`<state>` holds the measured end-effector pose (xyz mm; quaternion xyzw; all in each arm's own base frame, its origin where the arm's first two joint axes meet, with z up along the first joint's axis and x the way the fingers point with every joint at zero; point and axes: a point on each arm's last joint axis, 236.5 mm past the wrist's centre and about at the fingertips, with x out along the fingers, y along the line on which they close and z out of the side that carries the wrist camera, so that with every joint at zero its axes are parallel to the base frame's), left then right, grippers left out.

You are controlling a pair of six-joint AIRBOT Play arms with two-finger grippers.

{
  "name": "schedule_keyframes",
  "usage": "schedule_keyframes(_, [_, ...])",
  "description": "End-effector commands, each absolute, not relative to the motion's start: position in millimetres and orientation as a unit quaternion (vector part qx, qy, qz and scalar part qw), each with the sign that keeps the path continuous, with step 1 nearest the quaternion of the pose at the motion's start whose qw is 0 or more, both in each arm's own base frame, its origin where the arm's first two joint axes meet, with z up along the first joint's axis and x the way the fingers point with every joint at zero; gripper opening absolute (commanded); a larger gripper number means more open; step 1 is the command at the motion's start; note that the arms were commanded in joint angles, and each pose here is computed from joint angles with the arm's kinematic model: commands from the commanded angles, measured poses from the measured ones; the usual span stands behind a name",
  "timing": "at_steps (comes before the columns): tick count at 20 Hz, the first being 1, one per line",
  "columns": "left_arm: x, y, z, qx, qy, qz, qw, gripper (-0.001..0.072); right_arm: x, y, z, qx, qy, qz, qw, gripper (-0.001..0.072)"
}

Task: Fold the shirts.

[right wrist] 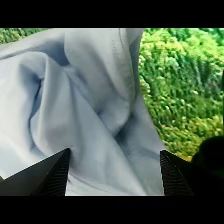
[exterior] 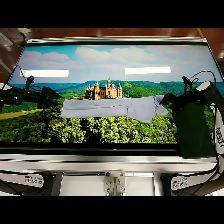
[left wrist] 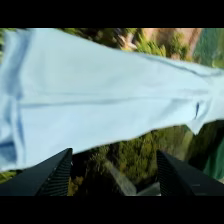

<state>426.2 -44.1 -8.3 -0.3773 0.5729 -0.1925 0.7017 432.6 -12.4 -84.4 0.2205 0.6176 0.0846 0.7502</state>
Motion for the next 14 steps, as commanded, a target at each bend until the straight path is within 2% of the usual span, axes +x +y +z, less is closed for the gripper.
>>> schedule_keyframes(1, [412, -65, 12, -0.347, 0.581, -0.236, 0.697, 0.0592, 428, -2, -102, 0.255, 0.634, 0.092, 0.725, 0.0692])
schedule_keyframes(8, [406, -104, 20, -0.309, 0.583, -0.273, 0.700, 0.0592, 421, 23, -129, 0.333, 0.658, 0.098, 0.668, 0.0683])
schedule_keyframes(9, [407, -110, 20, -0.303, 0.582, -0.277, 0.702, 0.0592, 420, 28, -128, 0.344, 0.659, 0.104, 0.660, 0.0586])
schedule_keyframes(11, [410, -125, 19, -0.290, 0.578, -0.284, 0.707, 0.0592, 420, 30, -125, 0.348, 0.659, 0.108, 0.658, 0.0192])
schedule_keyframes(12, [412, -133, 18, -0.285, 0.576, -0.286, 0.711, 0.0592, 419, 32, -122, 0.350, 0.659, 0.112, 0.656, 0.0088])
schedule_keyframes(13, [415, -143, 17, -0.281, 0.570, -0.289, 0.716, 0.0591, 420, 33, -114, 0.346, 0.655, 0.120, 0.661, 0.0062])
schedule_keyframes(14, [420, -156, 18, -0.282, 0.562, -0.294, 0.720, 0.0538, 423, 32, -102, 0.337, 0.644, 0.129, 0.675, 0.0062])
